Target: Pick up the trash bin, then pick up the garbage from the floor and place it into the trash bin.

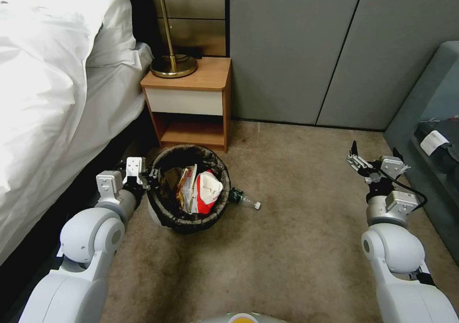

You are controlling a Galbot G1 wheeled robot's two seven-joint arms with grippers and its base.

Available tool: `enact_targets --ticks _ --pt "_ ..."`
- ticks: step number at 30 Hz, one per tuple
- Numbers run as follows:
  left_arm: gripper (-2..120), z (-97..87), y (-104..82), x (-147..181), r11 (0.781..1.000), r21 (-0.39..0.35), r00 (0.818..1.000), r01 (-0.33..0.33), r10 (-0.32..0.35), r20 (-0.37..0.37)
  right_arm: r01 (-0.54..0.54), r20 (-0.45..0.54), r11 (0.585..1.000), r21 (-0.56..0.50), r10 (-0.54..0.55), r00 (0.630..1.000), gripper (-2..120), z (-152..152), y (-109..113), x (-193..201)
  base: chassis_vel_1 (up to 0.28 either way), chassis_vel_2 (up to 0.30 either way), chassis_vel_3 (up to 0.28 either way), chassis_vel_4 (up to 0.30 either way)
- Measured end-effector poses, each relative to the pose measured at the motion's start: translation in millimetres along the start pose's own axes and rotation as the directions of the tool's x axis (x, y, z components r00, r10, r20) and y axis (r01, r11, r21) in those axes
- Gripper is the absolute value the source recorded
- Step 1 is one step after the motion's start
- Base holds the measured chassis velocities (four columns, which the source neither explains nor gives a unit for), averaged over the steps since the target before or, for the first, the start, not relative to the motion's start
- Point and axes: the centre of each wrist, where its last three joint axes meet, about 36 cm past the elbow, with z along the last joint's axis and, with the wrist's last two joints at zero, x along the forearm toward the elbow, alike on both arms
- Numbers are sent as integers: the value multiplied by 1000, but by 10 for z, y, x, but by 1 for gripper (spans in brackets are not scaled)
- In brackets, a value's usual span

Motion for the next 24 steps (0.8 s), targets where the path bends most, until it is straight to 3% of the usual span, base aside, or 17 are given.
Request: enact_targets --ticks 24 --pt "5 3 28 -59 1000 6 1000 7 -7 -2 4 -14 1000 10 -4 1000 100 40 -7 -20 -55 56 55 -53"
